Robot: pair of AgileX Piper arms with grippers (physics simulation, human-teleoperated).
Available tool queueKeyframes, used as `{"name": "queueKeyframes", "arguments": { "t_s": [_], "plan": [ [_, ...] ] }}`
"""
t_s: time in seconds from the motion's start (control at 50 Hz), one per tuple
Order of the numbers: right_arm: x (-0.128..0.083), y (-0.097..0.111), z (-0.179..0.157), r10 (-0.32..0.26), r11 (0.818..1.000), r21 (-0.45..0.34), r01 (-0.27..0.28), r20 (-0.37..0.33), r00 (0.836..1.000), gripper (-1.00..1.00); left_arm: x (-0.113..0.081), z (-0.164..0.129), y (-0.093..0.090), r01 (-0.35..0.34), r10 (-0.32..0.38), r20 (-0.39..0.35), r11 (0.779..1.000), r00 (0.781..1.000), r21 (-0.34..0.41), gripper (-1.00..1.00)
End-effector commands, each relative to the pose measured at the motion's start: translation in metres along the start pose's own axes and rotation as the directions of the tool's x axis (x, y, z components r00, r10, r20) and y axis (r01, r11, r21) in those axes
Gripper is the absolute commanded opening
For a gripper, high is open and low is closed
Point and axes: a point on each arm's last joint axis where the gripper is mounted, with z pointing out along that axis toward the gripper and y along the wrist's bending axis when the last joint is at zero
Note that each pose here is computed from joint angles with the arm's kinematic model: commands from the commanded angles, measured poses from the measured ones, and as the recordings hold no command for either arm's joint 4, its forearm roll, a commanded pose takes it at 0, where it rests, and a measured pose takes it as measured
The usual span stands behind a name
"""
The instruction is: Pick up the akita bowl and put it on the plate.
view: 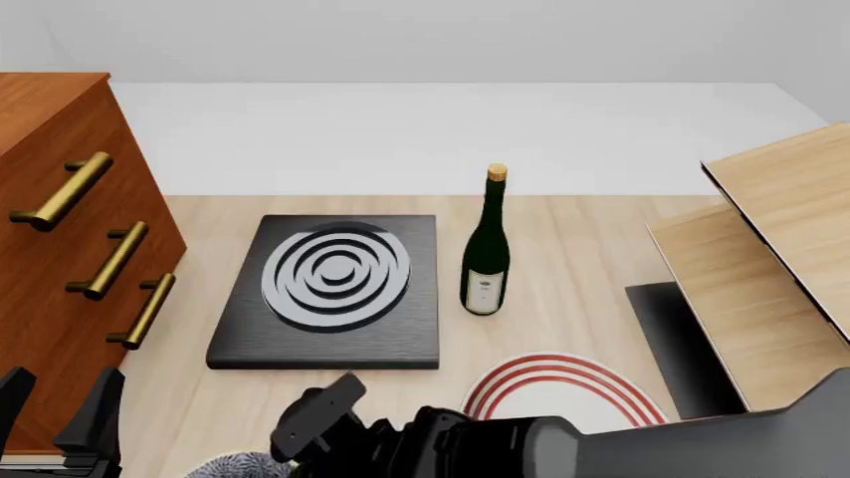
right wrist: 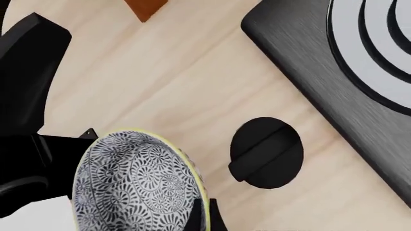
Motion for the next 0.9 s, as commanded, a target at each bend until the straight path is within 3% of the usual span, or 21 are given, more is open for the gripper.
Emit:
{"name": "queueKeyframes", "arguments": {
  "t_s": [0.02, 0.44, 0.68, 0.9],
  "plan": [
    [-0.010, -0.011, -0.016, -0.010, 1.000, 0.017, 0.010, 0.040, 0.999, -1.00, 0.000, 0.000, 0.000, 0.000, 0.000, 0.000, 1.000, 1.000, 0.000, 1.00],
    [-0.028, -0.029, -0.072, 0.019, 0.999, 0.035, -0.024, 0.146, 0.989, -1.00, 0.000, 0.000, 0.000, 0.000, 0.000, 0.000, 1.000, 1.000, 0.000, 1.00],
    [-0.030, -0.062, -0.111, 0.073, 0.991, 0.094, -0.095, 0.218, 0.973, -1.00, 0.000, 0.000, 0.000, 0.000, 0.000, 0.000, 1.000, 1.000, 0.000, 1.00],
    [-0.024, -0.096, -0.140, 0.147, 0.967, 0.160, -0.197, 0.281, 0.948, -1.00, 0.000, 0.000, 0.000, 0.000, 0.000, 0.000, 1.000, 1.000, 0.000, 1.00]
  ]
}}
